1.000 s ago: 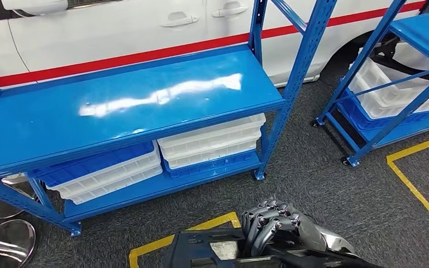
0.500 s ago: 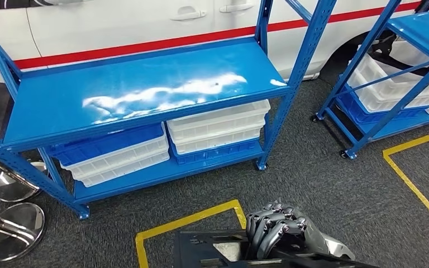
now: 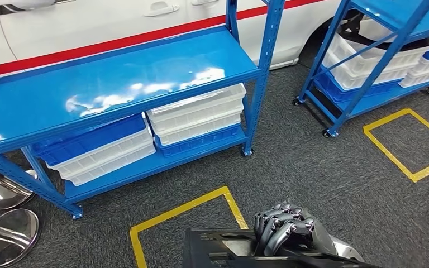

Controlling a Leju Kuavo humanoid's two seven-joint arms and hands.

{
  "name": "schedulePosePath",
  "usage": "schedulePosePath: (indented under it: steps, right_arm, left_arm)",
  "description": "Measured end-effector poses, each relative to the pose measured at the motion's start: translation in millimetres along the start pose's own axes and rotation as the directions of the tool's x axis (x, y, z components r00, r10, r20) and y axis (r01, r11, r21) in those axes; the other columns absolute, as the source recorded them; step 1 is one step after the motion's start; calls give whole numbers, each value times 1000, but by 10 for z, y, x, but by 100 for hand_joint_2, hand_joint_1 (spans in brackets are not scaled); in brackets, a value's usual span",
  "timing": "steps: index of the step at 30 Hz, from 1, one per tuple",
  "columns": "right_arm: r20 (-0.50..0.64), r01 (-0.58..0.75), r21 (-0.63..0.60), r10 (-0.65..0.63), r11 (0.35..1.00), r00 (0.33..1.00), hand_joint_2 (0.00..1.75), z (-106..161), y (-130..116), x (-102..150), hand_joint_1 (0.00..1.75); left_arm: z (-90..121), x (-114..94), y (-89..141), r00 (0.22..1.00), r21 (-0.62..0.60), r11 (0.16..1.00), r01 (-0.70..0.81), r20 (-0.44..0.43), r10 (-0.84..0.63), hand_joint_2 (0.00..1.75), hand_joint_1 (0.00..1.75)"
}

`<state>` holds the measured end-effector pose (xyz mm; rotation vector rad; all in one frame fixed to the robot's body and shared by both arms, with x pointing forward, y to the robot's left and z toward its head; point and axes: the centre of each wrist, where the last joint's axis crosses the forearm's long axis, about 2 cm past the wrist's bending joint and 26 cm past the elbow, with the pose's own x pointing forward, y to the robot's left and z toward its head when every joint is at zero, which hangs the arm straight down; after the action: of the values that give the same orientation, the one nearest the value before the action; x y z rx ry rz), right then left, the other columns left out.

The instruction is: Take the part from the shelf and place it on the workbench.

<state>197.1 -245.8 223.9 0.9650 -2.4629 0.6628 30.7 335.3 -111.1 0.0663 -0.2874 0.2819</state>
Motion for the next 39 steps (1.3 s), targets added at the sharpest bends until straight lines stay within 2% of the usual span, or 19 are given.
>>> schedulePosePath:
  steps: [9,29,39]
  right_arm:
    - [-15,10,21,-9,1000,1000,175,29,18,-2,175]
    - [-15,-12,51,12,999,1000,175,-3,-23,-5,175]
    - [-31,-51,40,52,998,998,175,-13,-38,-8,175]
  left_arm:
    - [0,15,73,1000,16,1000,2,3,-2,0,0]
    - [-11,67,26,1000,8,1000,1,15,-2,0,0]
    - [-3,23,54,1000,20,1000,12,22,-12,0,0]
